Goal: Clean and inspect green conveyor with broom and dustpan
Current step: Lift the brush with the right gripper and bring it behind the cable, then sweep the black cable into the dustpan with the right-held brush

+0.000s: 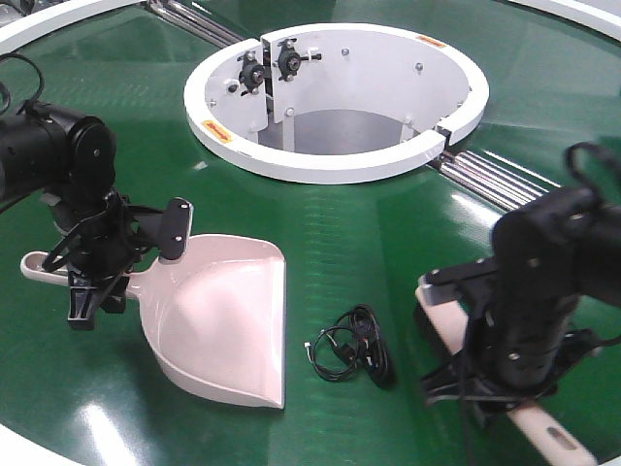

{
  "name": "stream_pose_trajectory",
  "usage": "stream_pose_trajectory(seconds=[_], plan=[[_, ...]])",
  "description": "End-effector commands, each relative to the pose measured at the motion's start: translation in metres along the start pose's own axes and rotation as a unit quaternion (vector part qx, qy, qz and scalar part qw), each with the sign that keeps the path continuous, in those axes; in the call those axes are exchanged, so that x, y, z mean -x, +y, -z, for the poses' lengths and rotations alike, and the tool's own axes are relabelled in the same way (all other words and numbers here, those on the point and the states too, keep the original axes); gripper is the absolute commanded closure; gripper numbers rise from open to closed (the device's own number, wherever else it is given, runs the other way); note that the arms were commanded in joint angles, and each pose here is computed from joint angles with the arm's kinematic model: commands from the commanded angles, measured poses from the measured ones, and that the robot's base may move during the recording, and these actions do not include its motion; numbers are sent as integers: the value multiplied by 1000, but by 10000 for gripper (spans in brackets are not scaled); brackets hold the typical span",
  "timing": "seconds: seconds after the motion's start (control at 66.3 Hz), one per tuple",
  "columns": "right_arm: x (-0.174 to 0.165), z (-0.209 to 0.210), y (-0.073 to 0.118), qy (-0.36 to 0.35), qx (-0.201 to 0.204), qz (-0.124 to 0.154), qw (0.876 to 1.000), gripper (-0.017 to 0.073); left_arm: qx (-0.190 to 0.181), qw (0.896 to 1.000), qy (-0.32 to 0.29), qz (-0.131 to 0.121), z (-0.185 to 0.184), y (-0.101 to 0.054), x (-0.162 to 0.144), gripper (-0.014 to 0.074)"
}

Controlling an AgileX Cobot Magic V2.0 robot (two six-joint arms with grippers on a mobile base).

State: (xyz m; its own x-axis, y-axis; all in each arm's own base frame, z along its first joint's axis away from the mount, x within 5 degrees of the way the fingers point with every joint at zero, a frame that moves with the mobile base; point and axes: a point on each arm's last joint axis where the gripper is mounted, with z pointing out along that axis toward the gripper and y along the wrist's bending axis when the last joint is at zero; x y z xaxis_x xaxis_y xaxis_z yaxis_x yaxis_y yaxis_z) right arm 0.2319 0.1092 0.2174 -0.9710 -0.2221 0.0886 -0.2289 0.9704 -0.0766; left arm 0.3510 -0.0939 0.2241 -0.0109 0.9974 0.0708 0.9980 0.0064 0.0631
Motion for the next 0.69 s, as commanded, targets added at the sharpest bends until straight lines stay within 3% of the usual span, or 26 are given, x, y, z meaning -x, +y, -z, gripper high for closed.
stream_pose_trajectory(seconds=[0.0, 0.272, 0.498, 0.679], plan=[[7, 5, 11, -4, -3, -1, 1000, 564, 40, 999, -12, 6, 25, 1, -1, 601], [31, 5, 57, 27, 59, 17, 998, 564, 40, 999, -12, 6, 25, 1, -1, 601], [53, 4, 103, 50, 83, 51, 994, 564, 40, 999, -12, 6, 25, 1, -1, 601], [81, 9, 147, 34, 132, 77, 988, 564, 40, 999, -12, 6, 25, 1, -1, 601]])
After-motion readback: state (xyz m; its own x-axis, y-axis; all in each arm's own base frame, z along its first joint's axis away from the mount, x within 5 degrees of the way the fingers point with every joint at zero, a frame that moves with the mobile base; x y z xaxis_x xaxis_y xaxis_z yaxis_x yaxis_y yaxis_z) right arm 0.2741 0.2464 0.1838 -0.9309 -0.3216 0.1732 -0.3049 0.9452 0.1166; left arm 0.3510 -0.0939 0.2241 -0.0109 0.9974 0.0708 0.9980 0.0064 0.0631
